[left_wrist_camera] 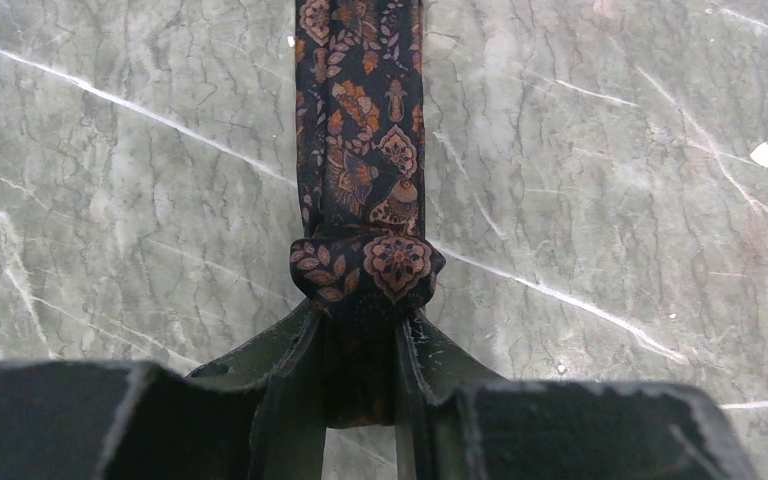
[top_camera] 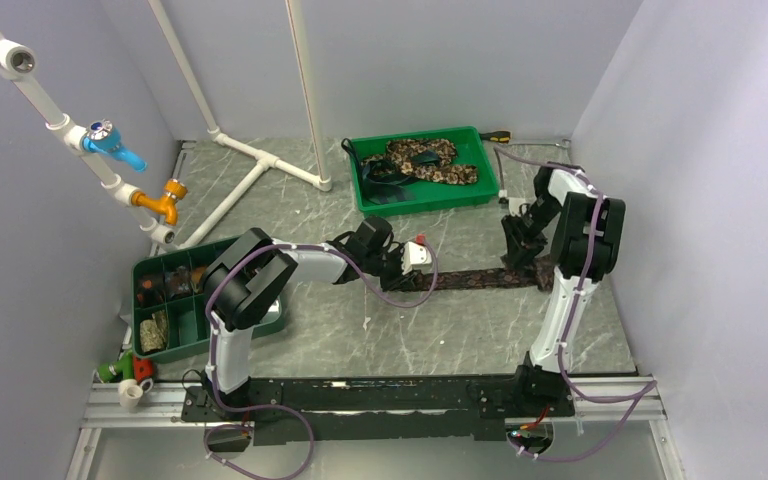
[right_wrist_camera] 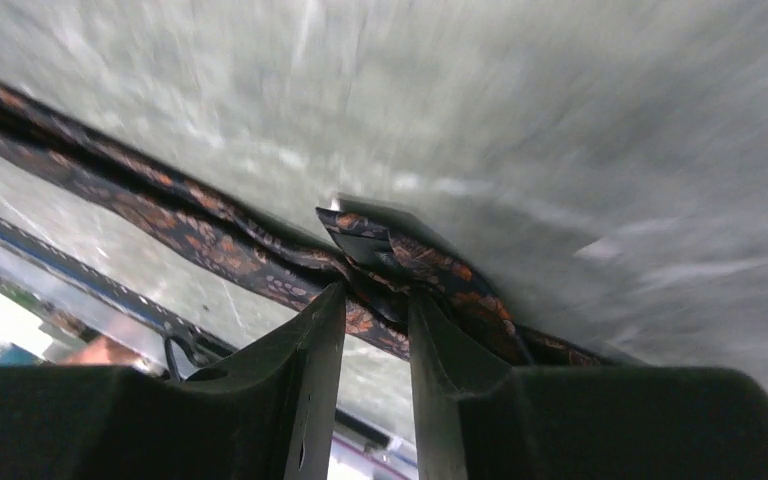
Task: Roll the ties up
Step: Roll the tie at the center of the board.
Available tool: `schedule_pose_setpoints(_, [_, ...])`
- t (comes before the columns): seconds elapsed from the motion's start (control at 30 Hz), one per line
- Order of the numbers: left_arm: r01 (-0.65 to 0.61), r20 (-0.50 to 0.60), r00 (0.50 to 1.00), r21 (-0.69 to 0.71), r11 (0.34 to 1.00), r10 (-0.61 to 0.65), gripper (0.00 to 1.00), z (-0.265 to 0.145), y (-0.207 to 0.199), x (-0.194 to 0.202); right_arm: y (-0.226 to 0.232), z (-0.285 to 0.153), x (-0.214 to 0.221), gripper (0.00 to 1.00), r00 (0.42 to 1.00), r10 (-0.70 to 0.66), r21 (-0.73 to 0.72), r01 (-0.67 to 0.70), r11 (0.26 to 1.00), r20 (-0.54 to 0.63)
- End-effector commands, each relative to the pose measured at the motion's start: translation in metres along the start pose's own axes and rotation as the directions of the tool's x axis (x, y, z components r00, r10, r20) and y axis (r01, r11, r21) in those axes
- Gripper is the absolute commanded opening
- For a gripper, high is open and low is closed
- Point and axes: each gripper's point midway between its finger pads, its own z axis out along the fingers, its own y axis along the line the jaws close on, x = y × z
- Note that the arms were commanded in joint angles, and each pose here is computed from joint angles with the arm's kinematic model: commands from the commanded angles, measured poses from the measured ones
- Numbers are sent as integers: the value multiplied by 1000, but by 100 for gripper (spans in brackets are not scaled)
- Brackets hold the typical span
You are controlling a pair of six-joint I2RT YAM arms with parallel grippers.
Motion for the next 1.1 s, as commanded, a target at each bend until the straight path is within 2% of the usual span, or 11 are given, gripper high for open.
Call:
schedule_pose_setpoints(0.0, [82,-210,975,28,996,-74,18,-11,-20,66,-13,18,51,31,990,-54,86,65,994,-127])
schedule_pose_setpoints(0.13, [82,-202,977,34,996,-74,18,-11,-21,64,-13,20,61,32,992,-52,114,65,991,-112])
schedule_pose_setpoints(0.37, [106,-214,972,34,994,-96,18,-12,-24,68,16,-34,-10,41,987,-91,67,83,994,129])
schedule_pose_setpoints(0.5, [121,-224,968,28,992,-112,18,-15,-26,72,24,-40,3,48,988,-127,83,119,989,91])
schedule_pose_setpoints(0.6, [124,-222,968,22,992,-117,18,-14,-26,71,34,-55,30,50,987,-144,70,139,988,74])
schedule_pose_setpoints(0.8, [125,-214,970,17,992,-119,18,-12,-22,69,55,-51,117,37,982,-163,43,167,985,-96])
schedule_pose_setpoints(0.93, [124,-214,970,20,992,-117,18,-12,-23,69,30,-20,149,34,971,-131,123,157,980,-200])
schedule_pose_setpoints(1.07, [122,-219,969,27,992,-113,18,-14,-26,72,-9,-3,132,34,978,-89,232,133,964,-191])
